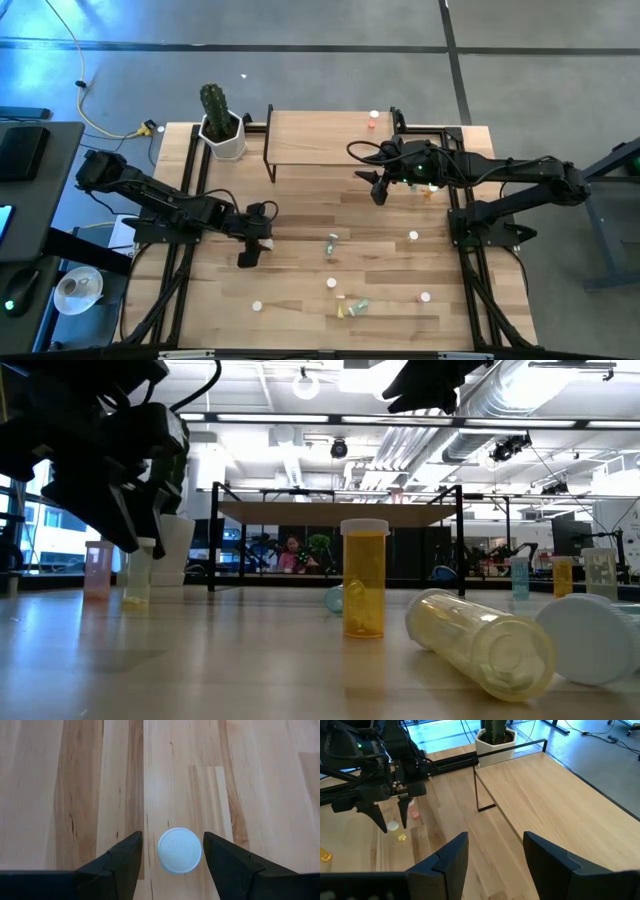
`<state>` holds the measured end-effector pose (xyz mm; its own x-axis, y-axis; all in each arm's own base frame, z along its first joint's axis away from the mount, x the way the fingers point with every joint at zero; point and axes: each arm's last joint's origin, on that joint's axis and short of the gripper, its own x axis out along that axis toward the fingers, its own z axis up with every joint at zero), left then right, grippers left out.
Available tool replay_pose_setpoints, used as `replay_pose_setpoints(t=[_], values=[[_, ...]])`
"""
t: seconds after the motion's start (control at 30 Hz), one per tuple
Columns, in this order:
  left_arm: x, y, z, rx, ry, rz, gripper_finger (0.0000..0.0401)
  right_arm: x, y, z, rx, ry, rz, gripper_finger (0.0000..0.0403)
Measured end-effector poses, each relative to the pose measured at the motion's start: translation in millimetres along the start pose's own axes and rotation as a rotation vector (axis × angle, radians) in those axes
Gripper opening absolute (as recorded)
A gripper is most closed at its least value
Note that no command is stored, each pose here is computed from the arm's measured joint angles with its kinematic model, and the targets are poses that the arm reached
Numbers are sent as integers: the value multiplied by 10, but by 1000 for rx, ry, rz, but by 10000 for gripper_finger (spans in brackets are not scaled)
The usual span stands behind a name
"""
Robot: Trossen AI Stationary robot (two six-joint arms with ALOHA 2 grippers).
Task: Pick and place medicine bottles onto shelf by color
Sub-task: Put the middle left yellow pill bottle on the shelf
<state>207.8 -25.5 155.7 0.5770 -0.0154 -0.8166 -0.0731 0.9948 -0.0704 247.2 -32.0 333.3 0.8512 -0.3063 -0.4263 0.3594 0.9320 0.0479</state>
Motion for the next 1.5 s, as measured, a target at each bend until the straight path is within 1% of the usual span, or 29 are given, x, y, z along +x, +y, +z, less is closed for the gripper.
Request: replay_pose_setpoints(t=[0.1,0.3,0.4,0.53,0.67,0.73,0.87,0.93,1.03,1.23,1.37,1.5], values=[[0,0,0,0,0,0,180,0,0,0,0,0,0,181],[0,0,-2,1,2,0,130,0,0,0,0,0,0,181],[0,-1,-3,1,4,-6,114,0,-1,-1,0,1,0,181],[0,-3,1,1,0,-8,110,0,0,-1,0,1,0,181],[-16,-6,49,8,-31,-13,121,0,0,-1,0,1,0,181],[-57,-4,133,32,-56,-16,122,0,0,-1,0,1,0,181],[-201,59,408,101,-91,11,120,0,-1,-5,-1,5,-1,181],[-322,130,590,134,-109,49,119,0,-1,-7,-2,7,-1,181],[-525,289,848,164,-147,163,121,0,-1,-7,-4,7,-1,181],[-1008,715,1274,178,-235,376,121,0,-1,-7,-28,7,-1,181],[-1402,1043,1480,129,-294,542,121,0,-1,-7,-29,7,-1,181],[-1790,1339,1577,75,-364,643,121,35,4,-22,-31,19,-3,181]])
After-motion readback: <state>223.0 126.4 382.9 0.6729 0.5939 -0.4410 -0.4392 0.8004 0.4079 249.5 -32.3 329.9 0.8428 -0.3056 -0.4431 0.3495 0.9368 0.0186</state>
